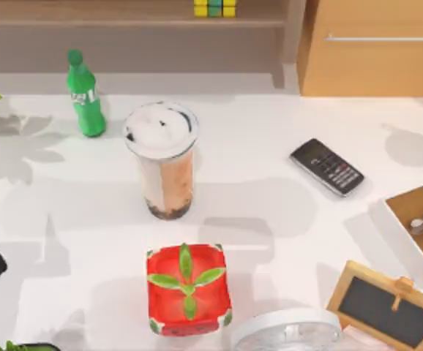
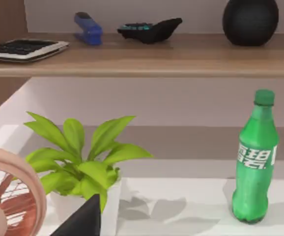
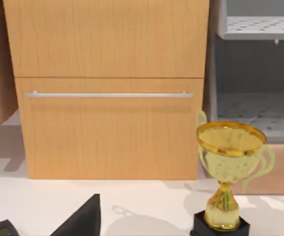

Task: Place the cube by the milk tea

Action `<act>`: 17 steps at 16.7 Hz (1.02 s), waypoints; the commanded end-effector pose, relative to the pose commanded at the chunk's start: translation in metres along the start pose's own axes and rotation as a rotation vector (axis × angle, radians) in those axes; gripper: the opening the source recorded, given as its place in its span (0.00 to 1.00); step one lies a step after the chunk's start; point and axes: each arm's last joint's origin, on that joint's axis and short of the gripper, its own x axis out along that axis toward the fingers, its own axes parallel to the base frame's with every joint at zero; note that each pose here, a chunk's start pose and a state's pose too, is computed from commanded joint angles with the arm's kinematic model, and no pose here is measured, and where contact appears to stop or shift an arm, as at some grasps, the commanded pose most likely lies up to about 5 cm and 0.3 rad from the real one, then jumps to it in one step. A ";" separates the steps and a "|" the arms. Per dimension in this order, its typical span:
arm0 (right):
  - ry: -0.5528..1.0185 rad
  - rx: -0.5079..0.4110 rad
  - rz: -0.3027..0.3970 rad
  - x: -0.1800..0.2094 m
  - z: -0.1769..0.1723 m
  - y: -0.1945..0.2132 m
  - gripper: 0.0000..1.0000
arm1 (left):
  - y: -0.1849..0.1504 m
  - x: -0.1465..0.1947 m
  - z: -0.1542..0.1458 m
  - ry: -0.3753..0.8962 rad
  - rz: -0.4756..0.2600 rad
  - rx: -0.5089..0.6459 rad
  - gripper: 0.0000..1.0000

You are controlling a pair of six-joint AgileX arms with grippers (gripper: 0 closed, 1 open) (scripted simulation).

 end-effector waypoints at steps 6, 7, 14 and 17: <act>0.000 0.000 0.000 0.000 0.000 0.000 1.00 | -0.004 0.002 0.027 -0.044 -0.005 -0.003 1.00; 0.000 0.000 0.000 0.000 0.000 0.000 1.00 | -0.005 0.005 0.040 -0.060 -0.007 -0.005 1.00; 0.000 0.000 0.000 0.000 0.000 0.000 1.00 | -0.043 0.082 0.126 -0.078 -0.008 -0.028 1.00; 0.000 0.000 0.000 0.000 0.000 0.000 1.00 | -0.086 0.149 0.126 -0.018 -0.010 -0.014 1.00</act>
